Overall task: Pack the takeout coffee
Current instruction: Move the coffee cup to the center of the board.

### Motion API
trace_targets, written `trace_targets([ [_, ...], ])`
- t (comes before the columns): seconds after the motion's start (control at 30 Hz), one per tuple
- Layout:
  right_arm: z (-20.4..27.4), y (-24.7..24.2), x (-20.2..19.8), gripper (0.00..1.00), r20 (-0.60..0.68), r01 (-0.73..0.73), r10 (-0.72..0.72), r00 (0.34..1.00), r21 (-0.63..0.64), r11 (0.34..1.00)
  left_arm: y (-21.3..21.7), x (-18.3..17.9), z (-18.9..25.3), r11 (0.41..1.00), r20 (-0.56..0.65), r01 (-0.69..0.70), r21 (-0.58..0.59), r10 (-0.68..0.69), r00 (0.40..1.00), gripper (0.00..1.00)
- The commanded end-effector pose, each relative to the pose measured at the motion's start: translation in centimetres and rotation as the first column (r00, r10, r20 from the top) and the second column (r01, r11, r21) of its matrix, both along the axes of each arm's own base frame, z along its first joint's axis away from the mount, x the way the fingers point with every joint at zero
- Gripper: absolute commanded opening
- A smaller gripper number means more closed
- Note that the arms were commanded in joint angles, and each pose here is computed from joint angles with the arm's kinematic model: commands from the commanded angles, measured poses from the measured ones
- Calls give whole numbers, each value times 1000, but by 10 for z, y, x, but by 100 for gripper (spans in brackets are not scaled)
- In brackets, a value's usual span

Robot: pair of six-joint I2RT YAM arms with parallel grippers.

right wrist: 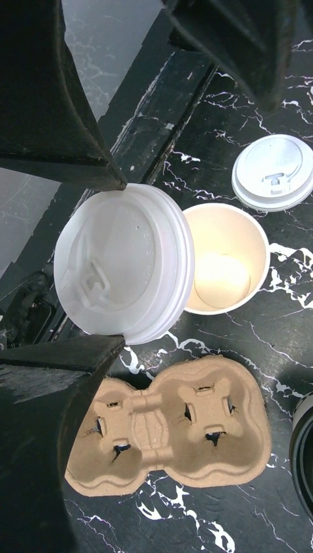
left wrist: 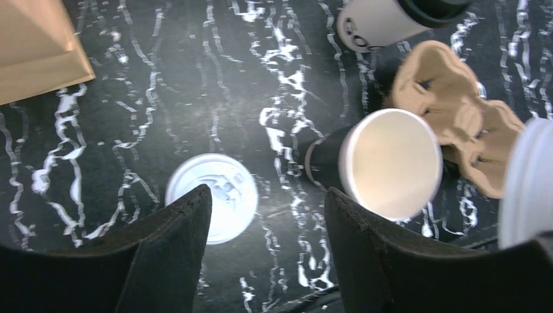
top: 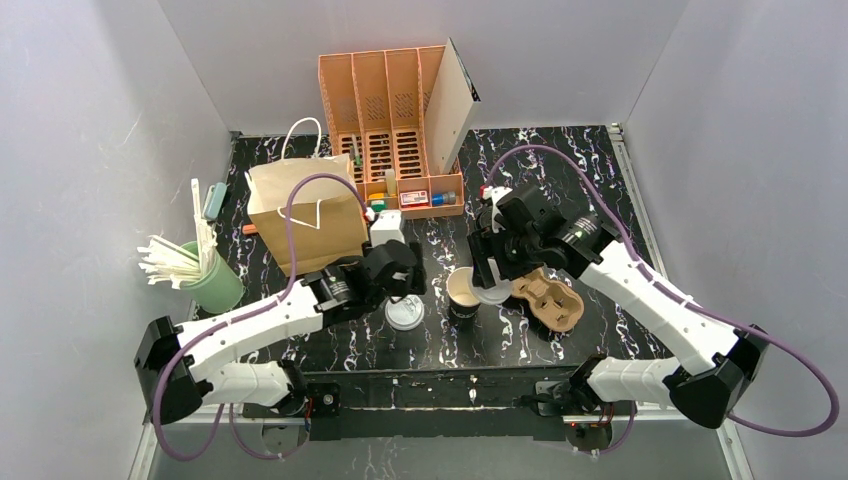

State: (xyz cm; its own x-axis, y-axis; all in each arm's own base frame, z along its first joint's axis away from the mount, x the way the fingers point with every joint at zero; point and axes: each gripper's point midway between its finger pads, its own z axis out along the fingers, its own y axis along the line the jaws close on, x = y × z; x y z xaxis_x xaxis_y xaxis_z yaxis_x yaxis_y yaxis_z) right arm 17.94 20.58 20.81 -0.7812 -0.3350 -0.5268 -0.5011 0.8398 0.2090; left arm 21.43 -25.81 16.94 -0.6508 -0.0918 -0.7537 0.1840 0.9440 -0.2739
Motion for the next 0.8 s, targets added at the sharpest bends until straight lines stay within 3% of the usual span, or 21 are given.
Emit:
trace_targets([
  [0.0, 11, 7, 5, 68, 4, -11, 11, 1000, 11, 1000, 24, 8, -12, 1000, -31, 22, 2, -22, 999, 66],
  [0.17, 11, 7, 10, 68, 5, -8, 8, 1000, -15, 1000, 25, 4, -13, 990, -32, 116, -85, -119, 992, 75],
  [0.37, 7, 6, 11, 68, 14, -9, 10, 1000, -26, 1000, 30, -1, -7, 976, 28, 189, -109, -187, 982, 85],
  [0.47, 6, 3, 5, 68, 4, -21, 21, 1000, -21, 1000, 29, -6, -4, 963, 63, 245, -112, -240, 969, 98],
  [0.77, 24, -5, 0, 68, 81, -37, 36, 996, 13, 999, 33, -7, -4, 950, 171, 287, -118, -266, 949, 98],
])
